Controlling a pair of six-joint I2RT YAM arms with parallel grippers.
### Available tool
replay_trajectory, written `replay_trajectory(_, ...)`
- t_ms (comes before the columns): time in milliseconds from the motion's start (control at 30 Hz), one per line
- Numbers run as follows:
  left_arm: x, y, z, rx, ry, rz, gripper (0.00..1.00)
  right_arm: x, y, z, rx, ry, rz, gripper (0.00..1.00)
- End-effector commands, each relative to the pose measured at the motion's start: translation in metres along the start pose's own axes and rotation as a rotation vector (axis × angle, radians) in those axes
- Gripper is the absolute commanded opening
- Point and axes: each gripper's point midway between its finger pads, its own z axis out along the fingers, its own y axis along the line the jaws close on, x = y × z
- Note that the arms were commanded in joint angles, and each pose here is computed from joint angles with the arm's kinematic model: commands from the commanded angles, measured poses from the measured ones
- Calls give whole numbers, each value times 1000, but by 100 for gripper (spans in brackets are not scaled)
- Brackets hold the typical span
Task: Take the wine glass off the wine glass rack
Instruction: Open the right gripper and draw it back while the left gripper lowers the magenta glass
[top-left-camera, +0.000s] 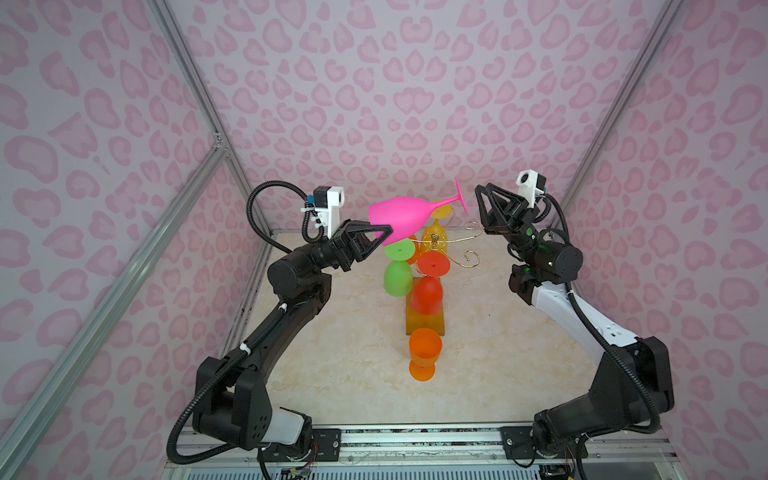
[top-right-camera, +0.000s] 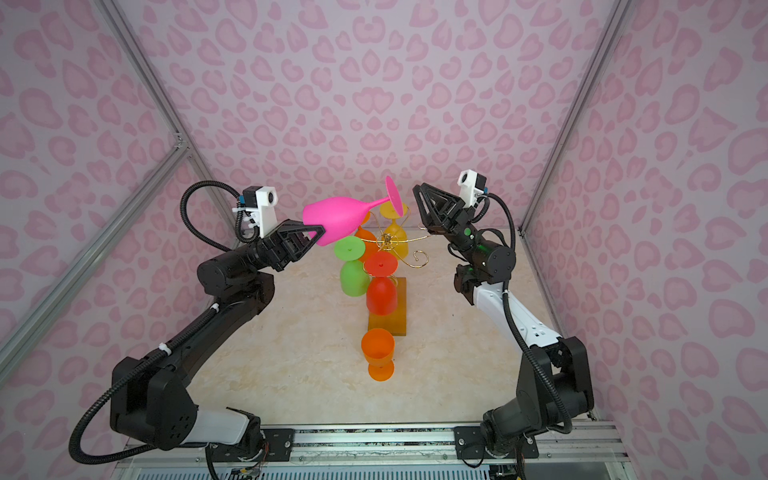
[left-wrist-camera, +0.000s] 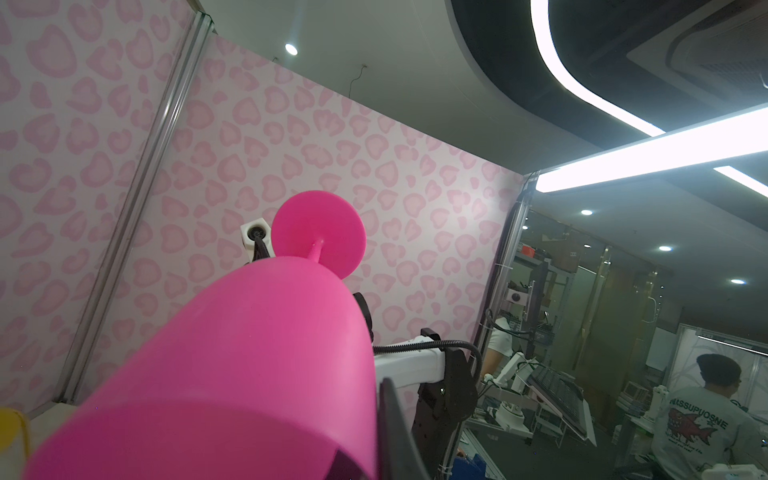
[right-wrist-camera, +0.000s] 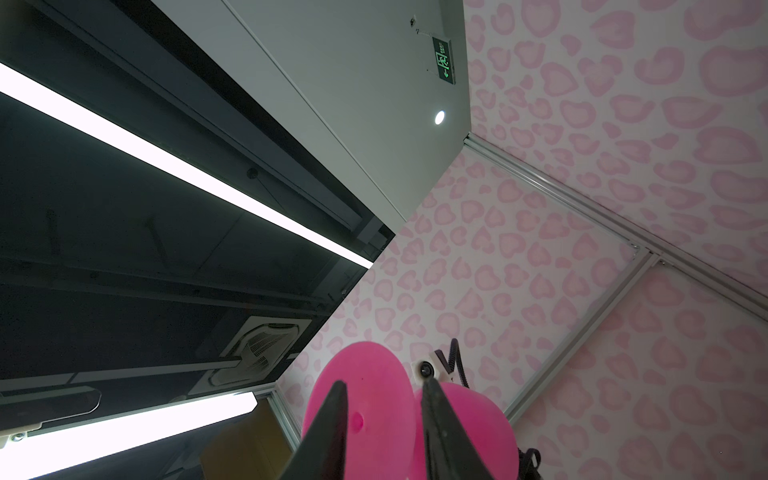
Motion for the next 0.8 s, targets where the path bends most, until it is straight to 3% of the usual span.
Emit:
replay_trajectory(0,12,-2,-2,-74,79,49,2,0,-12,-10,109,20,-100,32)
replay_trajectory(267,29,-41,-21,-263,222,219,2,-10,-22,-39,364,18,-287,33)
replay_trajectory(433,45,-64,-37,-350,307,243,2,-17,-27,-60,497,-3,-367,33)
replay_trajectory(767,81,-70,-73,-535,422,199,2,-28,-35,-85,570,-39,-371,32)
